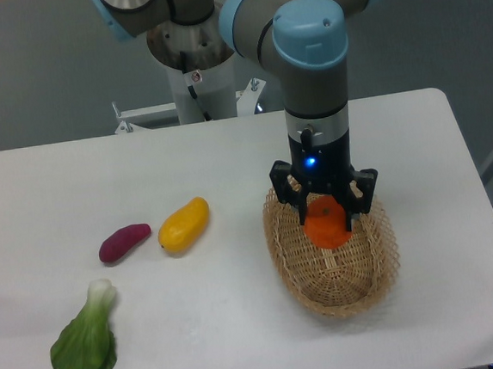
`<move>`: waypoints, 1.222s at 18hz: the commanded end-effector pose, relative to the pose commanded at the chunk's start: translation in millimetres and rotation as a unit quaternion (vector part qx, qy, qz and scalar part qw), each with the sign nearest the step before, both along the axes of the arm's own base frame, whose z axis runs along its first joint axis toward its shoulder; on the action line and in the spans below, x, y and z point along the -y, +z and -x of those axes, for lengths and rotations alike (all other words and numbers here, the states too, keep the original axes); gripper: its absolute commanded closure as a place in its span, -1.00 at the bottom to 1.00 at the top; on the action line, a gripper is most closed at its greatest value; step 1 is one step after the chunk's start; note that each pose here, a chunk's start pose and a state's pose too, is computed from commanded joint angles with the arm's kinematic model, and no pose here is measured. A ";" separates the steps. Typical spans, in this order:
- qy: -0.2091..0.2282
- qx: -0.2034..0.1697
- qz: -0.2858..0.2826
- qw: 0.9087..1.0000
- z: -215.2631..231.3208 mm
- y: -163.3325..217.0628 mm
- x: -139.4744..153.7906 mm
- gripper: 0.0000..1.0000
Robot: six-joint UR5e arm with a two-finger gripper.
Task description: Place the orange in the basket
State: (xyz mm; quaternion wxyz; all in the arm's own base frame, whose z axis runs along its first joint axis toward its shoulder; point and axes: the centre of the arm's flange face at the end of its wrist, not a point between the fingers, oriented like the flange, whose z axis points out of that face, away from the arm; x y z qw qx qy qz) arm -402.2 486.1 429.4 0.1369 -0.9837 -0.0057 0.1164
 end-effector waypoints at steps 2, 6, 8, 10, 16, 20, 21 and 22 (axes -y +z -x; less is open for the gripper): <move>0.000 -0.001 0.000 1.000 1.3 1.0 -1.0 -0.19; 0.002 0.000 -0.001 1.000 3.6 0.6 2.8 -0.18; 0.003 0.001 0.000 1.000 4.1 -0.8 3.6 -0.18; 0.000 0.001 0.002 1.000 1.7 -3.8 1.1 -0.19; -0.044 0.009 0.028 0.999 -5.9 -33.7 8.4 -0.18; -0.111 0.001 0.075 0.991 3.8 -67.3 20.9 -0.18; -0.127 -0.001 0.087 0.988 8.7 -76.4 22.3 -0.18; -0.135 0.006 0.094 0.986 15.4 -89.4 23.2 -0.18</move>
